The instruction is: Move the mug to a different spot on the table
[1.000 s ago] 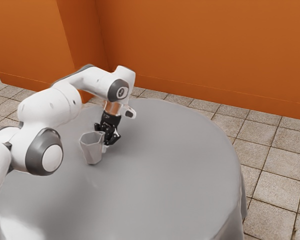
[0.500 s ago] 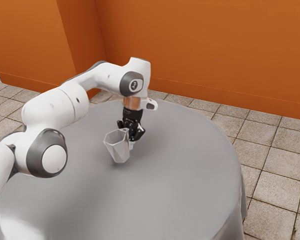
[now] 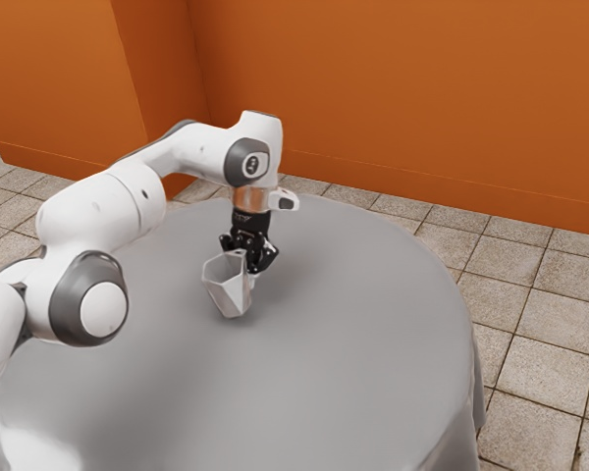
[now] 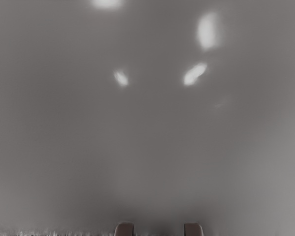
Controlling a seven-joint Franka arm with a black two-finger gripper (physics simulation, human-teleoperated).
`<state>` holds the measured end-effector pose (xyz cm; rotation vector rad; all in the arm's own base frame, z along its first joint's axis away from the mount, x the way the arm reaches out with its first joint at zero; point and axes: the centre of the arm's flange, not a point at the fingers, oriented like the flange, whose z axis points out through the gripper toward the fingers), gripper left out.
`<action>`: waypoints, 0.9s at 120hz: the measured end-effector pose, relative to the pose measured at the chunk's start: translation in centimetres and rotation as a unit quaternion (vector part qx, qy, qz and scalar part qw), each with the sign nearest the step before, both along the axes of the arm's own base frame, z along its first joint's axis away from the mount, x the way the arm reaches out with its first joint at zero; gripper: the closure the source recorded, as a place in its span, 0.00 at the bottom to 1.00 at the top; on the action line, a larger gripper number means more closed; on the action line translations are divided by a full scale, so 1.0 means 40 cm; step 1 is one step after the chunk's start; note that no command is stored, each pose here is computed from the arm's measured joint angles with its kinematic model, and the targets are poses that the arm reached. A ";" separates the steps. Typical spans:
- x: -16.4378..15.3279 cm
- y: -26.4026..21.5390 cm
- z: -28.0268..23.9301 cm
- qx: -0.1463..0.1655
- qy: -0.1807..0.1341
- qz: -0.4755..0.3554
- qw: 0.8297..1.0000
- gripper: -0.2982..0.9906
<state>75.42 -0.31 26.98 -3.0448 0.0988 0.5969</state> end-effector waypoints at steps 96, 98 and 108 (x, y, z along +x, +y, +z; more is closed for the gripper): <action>-0.015 -0.024 0.045 -0.015 0.006 0.056 0.998 0.30; -0.016 -0.028 0.070 -0.014 0.001 0.054 0.998 0.30; -0.038 -0.054 0.227 -0.009 -0.040 0.044 0.998 0.28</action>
